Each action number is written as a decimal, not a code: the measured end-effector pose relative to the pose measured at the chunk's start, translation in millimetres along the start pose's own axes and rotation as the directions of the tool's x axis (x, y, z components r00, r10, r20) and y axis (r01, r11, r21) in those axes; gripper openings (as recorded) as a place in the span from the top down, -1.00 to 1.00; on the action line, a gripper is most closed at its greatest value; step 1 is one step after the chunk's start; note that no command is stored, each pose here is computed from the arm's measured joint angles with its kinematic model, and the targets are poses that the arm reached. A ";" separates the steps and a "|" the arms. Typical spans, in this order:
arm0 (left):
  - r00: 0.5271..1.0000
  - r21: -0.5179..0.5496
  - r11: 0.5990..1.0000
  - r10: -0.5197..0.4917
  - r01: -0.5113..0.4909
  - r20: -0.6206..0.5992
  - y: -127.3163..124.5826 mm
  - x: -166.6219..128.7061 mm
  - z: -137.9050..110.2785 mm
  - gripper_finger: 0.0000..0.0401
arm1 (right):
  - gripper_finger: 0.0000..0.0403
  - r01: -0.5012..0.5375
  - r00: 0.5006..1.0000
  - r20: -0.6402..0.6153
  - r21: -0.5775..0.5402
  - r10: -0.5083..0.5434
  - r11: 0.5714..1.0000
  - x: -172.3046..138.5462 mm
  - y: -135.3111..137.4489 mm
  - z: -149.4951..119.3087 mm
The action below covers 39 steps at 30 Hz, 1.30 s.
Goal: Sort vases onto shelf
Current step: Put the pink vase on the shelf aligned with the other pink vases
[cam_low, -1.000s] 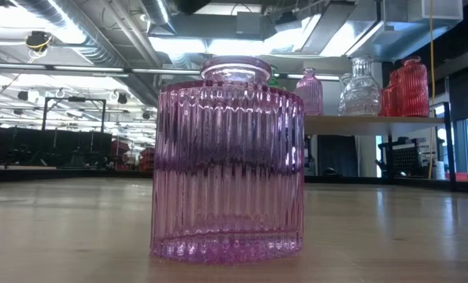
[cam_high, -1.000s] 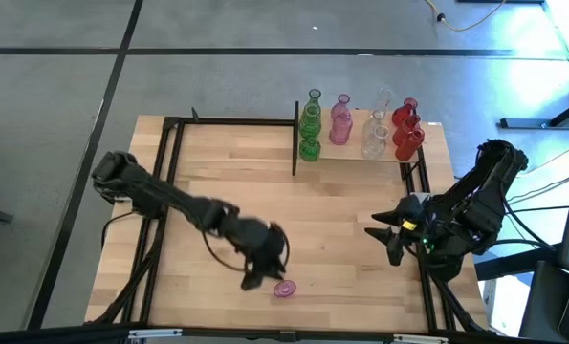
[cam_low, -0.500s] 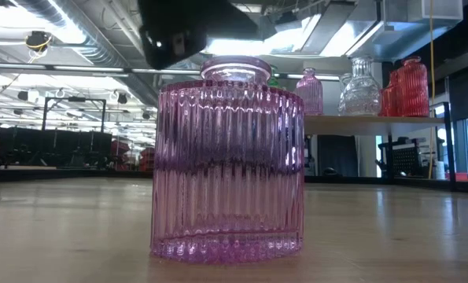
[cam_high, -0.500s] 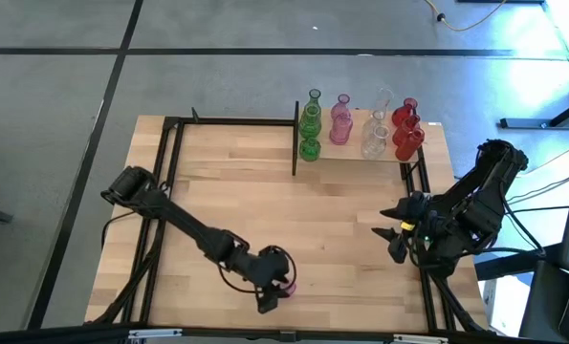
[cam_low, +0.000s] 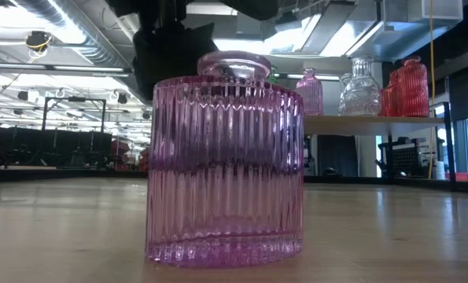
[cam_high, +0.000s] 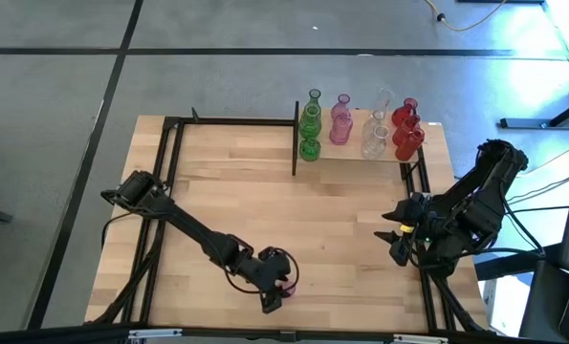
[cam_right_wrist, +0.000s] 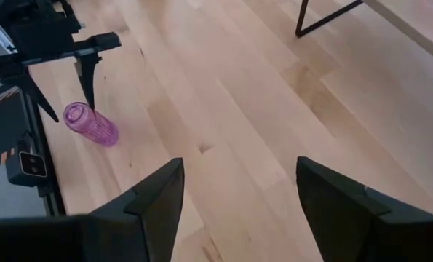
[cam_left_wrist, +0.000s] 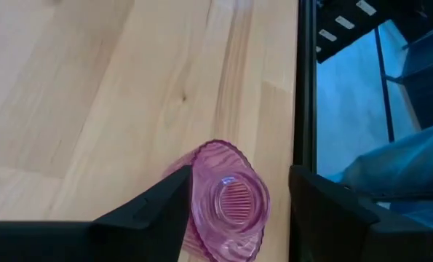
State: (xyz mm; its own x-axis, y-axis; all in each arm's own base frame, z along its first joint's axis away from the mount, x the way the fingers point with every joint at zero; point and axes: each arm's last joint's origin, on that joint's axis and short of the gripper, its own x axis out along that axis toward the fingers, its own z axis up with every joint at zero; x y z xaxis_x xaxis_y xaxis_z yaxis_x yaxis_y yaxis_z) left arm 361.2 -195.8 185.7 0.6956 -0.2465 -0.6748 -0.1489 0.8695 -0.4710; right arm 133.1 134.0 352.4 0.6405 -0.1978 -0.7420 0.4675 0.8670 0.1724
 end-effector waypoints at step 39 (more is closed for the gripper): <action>0.976 0.079 0.977 0.190 -0.199 0.105 30.3 24.2 8.5 0.32 | -0.21 -0.021 0.998 0.054 0.058 0.018 0.998 0.0 3.2 2.4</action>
State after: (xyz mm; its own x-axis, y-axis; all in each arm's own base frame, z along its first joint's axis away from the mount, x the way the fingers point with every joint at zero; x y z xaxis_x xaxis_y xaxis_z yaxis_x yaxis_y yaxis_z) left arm 379.5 -171.8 159.9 0.7243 -0.0304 -0.6888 -0.2281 0.9322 -0.2810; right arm 136.0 135.7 354.5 0.6808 -0.2067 -0.7027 0.4882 0.8432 0.2250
